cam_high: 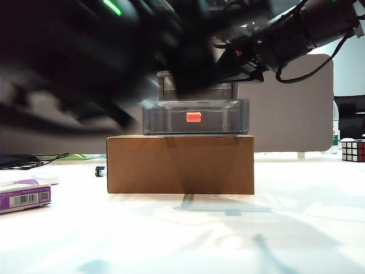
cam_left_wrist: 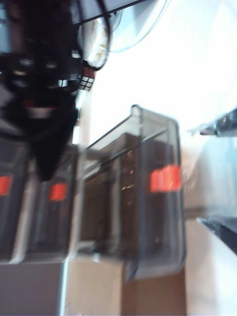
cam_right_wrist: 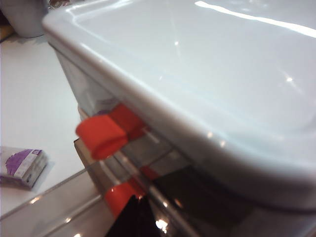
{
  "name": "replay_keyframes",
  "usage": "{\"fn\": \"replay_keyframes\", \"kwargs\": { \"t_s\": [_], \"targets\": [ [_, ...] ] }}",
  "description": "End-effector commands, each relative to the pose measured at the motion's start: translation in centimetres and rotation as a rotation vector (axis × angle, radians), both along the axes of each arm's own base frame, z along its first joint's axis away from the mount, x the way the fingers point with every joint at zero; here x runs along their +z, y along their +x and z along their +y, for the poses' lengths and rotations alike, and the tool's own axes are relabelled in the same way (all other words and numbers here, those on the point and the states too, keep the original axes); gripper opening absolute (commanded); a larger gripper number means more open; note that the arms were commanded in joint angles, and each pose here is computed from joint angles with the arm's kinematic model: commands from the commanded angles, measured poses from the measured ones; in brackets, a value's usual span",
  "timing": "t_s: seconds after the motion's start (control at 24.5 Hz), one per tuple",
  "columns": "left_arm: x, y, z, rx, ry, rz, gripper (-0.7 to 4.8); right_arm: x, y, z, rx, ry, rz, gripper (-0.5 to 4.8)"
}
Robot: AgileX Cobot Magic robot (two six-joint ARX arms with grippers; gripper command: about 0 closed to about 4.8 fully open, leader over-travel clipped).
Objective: Open the third layer of the drawer on the table, pick up a pack of napkins on the table and put it in, and finally close the drawer.
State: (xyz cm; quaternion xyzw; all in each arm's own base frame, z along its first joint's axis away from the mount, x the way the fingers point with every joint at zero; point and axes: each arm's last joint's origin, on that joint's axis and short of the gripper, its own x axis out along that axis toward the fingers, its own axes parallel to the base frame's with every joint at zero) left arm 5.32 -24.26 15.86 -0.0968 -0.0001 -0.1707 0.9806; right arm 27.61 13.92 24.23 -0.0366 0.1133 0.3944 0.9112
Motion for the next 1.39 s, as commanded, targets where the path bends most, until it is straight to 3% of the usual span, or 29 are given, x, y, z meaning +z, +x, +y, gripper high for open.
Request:
{"fn": "replay_keyframes", "kwargs": {
  "t_s": [0.04, 0.16, 0.33, 0.41, 0.65, 0.78, 1.02, 1.14, 1.31, 1.39],
  "targets": [
    [1.8, -0.3, 2.5, 0.037, 0.006, -0.039, 1.53, 0.2, 0.0, 0.0, 0.012, 0.001, 0.008, -0.06],
    [3.4, -0.3, 5.2, 0.060, -0.023, -0.066, 1.09, 0.1, -0.1, 0.1, 0.028, 0.003, 0.014, -0.06],
    [4.4, 0.8, 8.1, 0.115, 0.051, -0.078, 1.11, 0.1, -0.1, 0.1, 0.043, 0.020, 0.030, -0.06],
    [4.8, 1.7, 9.3, 0.072, 0.076, -0.067, 1.09, 0.1, -0.1, 0.1, 0.045, 0.027, 0.036, -0.06],
    [4.7, 4.8, 12.4, 0.009, 0.054, 0.072, 1.06, 0.2, -0.2, 0.1, 0.057, 0.042, 0.051, -0.06],
    [4.9, 7.2, 14.9, -0.092, 0.027, 0.172, 1.07, 0.1, -0.2, 0.1, 0.060, 0.041, 0.054, -0.06],
    [5.7, 9.6, 18.8, -0.218, -0.012, 0.243, 1.08, 0.1, -0.2, 0.1, 0.060, 0.043, 0.067, -0.06],
    [5.7, 10.3, 21.0, -0.090, -0.008, 0.226, 1.25, 0.1, -0.2, 0.1, 0.060, 0.044, 0.068, -0.06],
    [5.9, 10.5, 22.7, 0.015, -0.100, 0.236, 1.25, 0.0, -0.2, 0.1, 0.061, 0.052, 0.079, -0.06],
    [5.7, 10.7, 23.2, 0.014, 0.018, 0.209, 1.49, 0.0, -0.2, 0.1, 0.062, 0.054, 0.081, -0.06]
  ]
}}
